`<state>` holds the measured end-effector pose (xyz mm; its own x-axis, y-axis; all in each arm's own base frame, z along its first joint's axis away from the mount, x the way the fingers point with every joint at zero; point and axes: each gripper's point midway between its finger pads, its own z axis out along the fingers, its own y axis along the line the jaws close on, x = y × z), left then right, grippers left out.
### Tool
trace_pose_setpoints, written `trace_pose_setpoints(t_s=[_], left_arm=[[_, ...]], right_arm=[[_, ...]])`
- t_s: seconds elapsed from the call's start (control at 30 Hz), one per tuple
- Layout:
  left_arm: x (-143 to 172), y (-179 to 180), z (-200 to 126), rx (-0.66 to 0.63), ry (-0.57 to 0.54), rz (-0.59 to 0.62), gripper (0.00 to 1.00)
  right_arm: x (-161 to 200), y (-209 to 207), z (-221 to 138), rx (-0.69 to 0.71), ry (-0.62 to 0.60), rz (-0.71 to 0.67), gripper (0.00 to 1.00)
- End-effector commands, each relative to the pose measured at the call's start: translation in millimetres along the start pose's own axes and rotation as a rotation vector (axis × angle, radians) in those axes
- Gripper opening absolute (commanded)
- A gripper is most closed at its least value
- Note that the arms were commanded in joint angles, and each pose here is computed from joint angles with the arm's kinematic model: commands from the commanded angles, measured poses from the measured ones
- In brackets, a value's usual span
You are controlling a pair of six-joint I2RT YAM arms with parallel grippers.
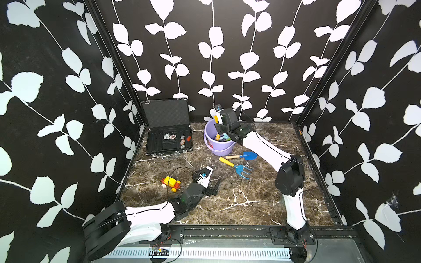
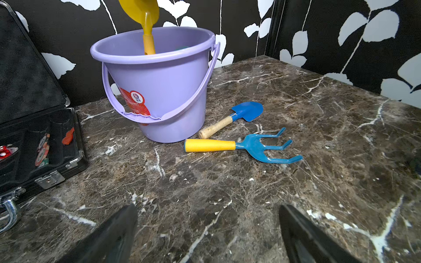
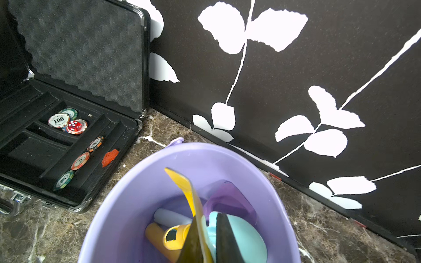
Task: Organize the gardening tools
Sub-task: Place the gardening tool in the container.
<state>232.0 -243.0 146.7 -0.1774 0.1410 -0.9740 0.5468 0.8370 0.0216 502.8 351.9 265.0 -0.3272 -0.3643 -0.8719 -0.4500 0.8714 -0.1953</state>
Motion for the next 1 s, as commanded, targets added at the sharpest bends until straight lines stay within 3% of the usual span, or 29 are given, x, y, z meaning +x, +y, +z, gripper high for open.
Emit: trace_pose_setpoints(t_s=[0.0,0.4,0.53,0.77,0.97], left_arm=[[4,8,-3,-0.032,0.009,-0.01,0.99],[9,16,-2,-0.087,0.029,-0.016,0.99],[9,16,1,-0.095,0.036,0.006,0.99],[5,14,7,-0.098,0.045,0.042,0.99],[9,8,19,-0.071,0.089,0.099,0.99]], right_arm=[[6,5,13,-0.003,-0.018,0.042,0.0],[58,3,43,-0.052,0.104,0.103,0.0],[64,1,41,-0.065,0.13,0.123,0.18],[43,-5,14,-0.088,0.104,0.139,0.54],[19,-15,-20,-0.088,0.068,0.167,0.72]])
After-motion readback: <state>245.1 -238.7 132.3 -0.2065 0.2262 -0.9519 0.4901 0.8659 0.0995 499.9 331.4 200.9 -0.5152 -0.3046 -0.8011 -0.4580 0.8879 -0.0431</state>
